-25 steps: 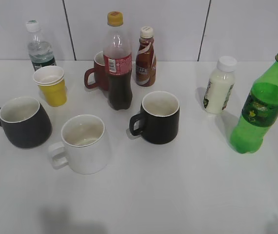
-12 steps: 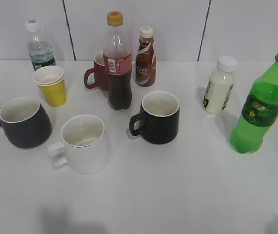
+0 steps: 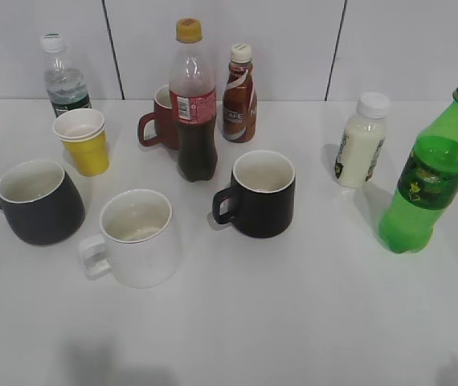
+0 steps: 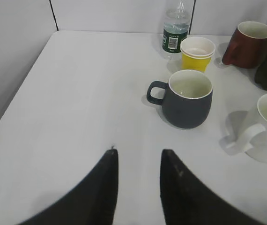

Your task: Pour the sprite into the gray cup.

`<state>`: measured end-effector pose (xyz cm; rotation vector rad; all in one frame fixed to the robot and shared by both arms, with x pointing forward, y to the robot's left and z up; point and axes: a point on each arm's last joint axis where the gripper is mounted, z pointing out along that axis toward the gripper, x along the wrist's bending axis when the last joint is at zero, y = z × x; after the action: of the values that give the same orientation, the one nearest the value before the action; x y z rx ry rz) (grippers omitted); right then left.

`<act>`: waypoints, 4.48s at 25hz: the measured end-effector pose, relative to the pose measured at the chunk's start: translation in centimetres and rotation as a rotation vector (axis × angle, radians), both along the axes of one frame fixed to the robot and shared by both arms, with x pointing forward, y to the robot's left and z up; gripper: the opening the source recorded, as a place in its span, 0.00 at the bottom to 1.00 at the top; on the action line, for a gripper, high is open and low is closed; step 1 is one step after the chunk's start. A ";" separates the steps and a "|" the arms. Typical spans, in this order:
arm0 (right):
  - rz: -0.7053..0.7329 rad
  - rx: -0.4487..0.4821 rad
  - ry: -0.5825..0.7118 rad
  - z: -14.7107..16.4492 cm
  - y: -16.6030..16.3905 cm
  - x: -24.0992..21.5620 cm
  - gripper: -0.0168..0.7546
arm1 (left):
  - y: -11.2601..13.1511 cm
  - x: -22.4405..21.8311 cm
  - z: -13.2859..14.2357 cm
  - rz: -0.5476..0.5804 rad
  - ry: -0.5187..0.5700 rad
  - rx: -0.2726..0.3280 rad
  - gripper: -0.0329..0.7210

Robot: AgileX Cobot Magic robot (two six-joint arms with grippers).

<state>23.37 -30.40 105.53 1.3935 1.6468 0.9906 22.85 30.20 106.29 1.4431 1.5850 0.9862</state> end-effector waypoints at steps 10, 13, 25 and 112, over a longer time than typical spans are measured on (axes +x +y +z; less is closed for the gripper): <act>0.000 0.000 0.000 0.0 0.0 0.0 0.75 | 0.3 8.2 5.0 -0.018 -0.609 0.103 0.36; 0.001 0.001 0.000 0.0 0.0 0.0 0.75 | 0.3 12.5 3.1 -0.030 -0.588 0.071 0.36; 0.001 0.001 0.000 0.0 0.0 0.0 0.75 | -0.3 23.8 -8.9 -0.188 -0.139 0.119 0.36; -0.004 0.145 0.054 -9.0 3.5 18.9 0.78 | -1.8 23.5 -9.0 -0.394 -0.179 0.216 0.11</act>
<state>42.22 -26.88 96.53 1.5310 1.6376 1.0966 46.32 28.37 97.26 1.6807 1.0368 1.0360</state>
